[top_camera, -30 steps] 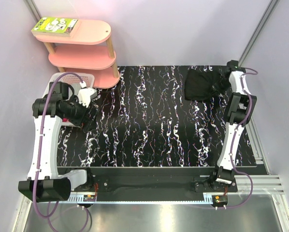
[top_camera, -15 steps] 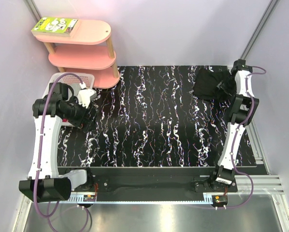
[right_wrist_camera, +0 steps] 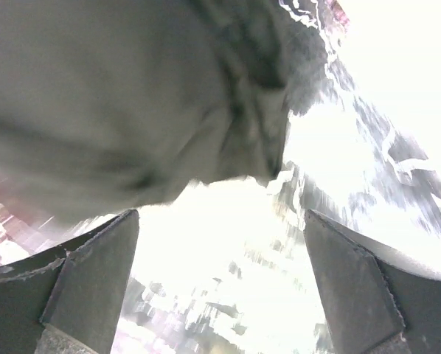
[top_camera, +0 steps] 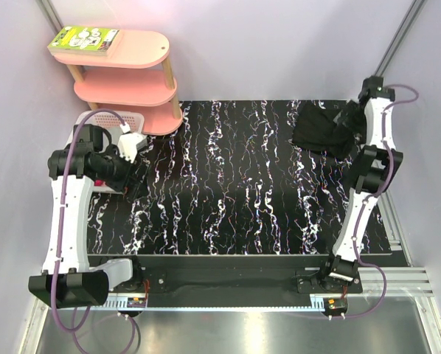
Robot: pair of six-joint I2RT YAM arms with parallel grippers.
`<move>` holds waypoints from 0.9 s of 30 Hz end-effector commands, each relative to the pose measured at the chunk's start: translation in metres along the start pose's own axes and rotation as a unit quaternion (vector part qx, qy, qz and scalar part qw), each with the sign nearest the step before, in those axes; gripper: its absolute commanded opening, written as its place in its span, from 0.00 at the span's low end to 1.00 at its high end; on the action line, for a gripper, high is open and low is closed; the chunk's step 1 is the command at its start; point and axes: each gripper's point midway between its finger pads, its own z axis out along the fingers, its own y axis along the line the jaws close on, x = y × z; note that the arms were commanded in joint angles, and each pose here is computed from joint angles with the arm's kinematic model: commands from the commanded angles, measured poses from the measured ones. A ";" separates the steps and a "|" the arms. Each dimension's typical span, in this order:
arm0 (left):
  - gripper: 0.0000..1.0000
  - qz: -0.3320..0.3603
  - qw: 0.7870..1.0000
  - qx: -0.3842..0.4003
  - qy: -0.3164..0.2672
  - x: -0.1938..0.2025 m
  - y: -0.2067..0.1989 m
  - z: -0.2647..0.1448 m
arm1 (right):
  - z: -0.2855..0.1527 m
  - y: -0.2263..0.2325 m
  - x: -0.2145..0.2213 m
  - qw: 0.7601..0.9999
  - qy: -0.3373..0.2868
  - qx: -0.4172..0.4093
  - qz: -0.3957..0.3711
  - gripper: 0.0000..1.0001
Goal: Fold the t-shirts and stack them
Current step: Put the neatly folded tshirt into the corner of the board with the right arm
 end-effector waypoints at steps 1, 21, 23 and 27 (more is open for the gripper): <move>0.99 -0.001 0.999 0.006 -0.039 -0.020 -0.007 -0.014 | -0.166 0.047 -0.004 0.988 -0.124 -0.090 -0.024 1.00; 0.99 -0.036 0.994 -0.035 -0.092 -0.036 -0.005 -0.031 | -0.342 0.109 0.310 0.885 -0.051 -0.390 -0.249 1.00; 0.99 -0.039 0.994 -0.034 -0.093 -0.036 -0.006 -0.032 | -0.346 0.110 0.313 0.881 -0.050 -0.393 -0.258 1.00; 0.99 -0.039 0.994 -0.038 -0.095 -0.035 -0.007 -0.034 | -0.357 0.117 0.323 0.871 -0.052 -0.402 -0.278 1.00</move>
